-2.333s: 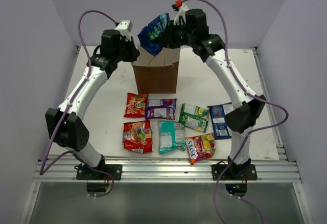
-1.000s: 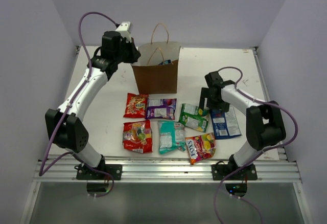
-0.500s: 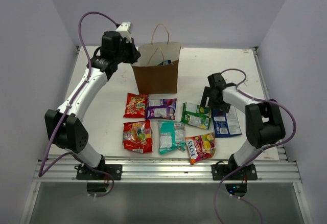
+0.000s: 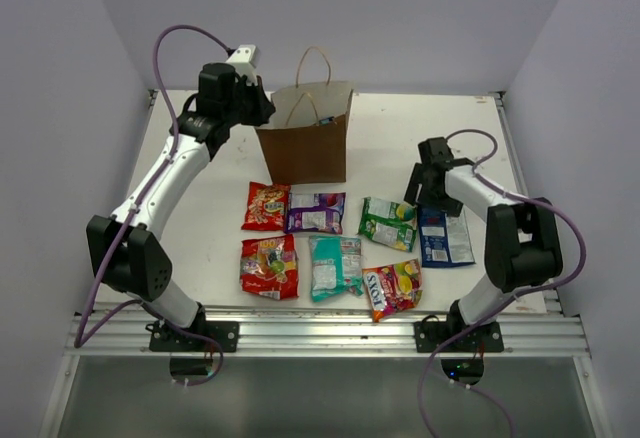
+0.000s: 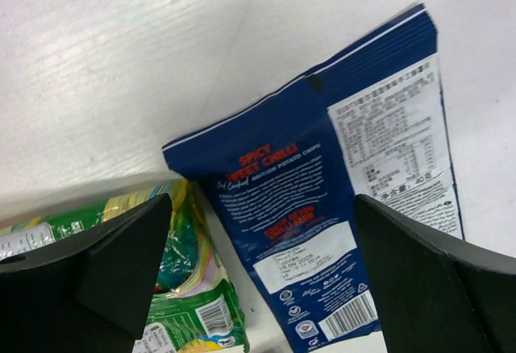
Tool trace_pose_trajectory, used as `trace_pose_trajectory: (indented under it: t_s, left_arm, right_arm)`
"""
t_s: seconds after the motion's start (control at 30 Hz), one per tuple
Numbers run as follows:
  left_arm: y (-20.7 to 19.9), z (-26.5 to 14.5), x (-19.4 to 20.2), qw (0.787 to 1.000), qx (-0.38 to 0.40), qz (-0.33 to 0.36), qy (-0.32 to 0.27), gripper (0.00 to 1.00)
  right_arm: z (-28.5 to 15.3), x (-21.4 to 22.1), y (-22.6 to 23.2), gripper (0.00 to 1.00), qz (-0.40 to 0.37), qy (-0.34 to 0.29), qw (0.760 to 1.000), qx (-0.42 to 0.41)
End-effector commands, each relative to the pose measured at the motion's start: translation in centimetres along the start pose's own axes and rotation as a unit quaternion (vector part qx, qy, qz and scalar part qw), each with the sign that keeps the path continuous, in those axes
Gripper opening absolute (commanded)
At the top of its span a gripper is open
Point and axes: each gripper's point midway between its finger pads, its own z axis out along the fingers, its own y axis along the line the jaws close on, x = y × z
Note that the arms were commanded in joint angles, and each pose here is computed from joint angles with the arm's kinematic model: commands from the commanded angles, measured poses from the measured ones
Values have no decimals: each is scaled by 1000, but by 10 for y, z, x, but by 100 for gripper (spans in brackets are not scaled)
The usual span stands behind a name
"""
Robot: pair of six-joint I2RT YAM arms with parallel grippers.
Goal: Place the snacks into the paper bag
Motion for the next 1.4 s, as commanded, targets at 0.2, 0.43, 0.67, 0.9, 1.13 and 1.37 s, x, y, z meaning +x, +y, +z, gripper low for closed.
trace_pose_trajectory:
  t_s: [0.2,0.43,0.67,0.9,1.13,1.37]
  left_arm:
    - [-5,5,10,1000,16,-2,11,0]
    - [-6,9,3,1000,17,-3,4,0]
    - [-5,13,1,1000,16,-4,1,0]
    - [-7,13,-2,1000,17,-8,-4,0]
    - [-10,1,-12,1000,16,-14,-19,0]
    - [-17,-13,-16,999,24,-29,-32,0]
  right_arm:
    - [14,-18,-23,99,48,6,998,26]
    - [51,23,-12,76,38,108,993,10]
    - [1,-43,10,0,27,19,998,-47]
    - [-216,-206,131,0,16,-258,933,-250]
    - [-342,-256,216,0,47,-376,827,-416]
    - [-382,-252,282,0,43,-411,771,-485]
